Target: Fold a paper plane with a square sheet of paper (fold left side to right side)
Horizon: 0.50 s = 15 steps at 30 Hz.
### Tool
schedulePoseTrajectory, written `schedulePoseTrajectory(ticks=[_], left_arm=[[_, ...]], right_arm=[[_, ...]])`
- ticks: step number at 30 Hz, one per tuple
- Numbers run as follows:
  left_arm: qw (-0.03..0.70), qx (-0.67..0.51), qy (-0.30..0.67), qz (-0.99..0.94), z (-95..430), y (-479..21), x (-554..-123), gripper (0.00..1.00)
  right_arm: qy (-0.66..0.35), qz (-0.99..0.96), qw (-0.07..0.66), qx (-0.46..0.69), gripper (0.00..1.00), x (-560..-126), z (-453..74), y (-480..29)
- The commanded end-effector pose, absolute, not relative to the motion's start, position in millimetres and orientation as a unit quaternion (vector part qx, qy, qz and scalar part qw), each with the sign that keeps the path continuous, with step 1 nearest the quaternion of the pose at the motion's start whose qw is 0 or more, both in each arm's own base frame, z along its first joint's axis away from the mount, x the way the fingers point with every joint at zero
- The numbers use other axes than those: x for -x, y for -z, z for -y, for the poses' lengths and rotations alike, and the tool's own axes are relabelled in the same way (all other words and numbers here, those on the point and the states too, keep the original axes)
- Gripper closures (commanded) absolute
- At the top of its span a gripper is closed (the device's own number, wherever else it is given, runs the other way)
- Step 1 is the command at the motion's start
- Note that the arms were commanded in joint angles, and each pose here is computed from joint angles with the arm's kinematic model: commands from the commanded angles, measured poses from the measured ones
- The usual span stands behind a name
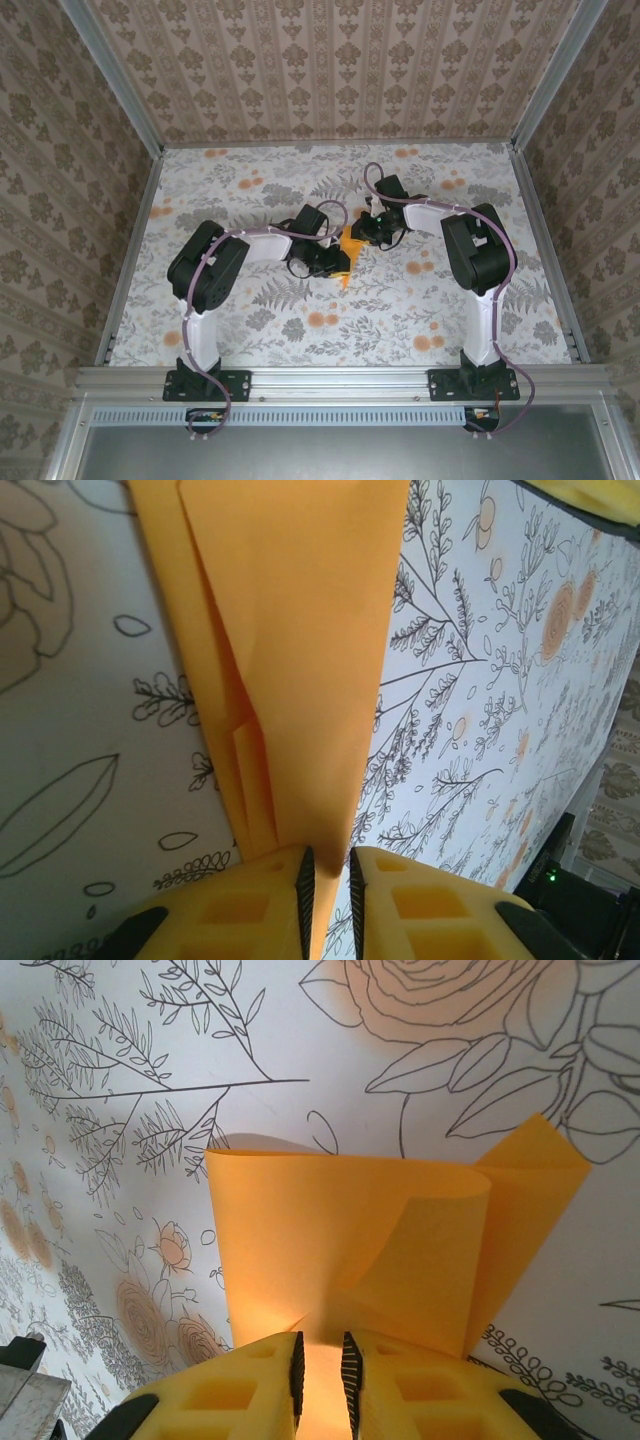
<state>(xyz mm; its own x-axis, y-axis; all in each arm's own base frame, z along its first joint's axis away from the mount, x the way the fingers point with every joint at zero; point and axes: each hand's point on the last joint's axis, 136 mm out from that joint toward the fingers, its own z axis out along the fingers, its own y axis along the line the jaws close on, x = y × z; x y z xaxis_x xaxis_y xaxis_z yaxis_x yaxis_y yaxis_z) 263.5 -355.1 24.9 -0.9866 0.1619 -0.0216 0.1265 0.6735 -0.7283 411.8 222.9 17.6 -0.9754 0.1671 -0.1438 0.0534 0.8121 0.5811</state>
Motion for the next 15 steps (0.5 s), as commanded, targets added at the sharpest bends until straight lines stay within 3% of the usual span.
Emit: schedulePoseTrajectory(ticks=[1,10,15], left_arm=[[0.037,0.072,-0.343,0.936,344.1,-4.5,-254.9,0.83],[0.046,0.054,-0.298,0.952,326.9,16.4,-245.2,0.94],[0.047,0.054,-0.292,0.954,325.1,20.9,-243.3,0.95]], right_arm=[[-0.268,-0.958,0.072,-0.07,0.78,-399.2,-208.0,-0.2],[-0.317,-0.931,0.175,-0.05,0.83,-422.1,-206.3,-75.1],[-0.346,-0.918,0.191,-0.028,0.84,-398.2,-203.3,-101.4]])
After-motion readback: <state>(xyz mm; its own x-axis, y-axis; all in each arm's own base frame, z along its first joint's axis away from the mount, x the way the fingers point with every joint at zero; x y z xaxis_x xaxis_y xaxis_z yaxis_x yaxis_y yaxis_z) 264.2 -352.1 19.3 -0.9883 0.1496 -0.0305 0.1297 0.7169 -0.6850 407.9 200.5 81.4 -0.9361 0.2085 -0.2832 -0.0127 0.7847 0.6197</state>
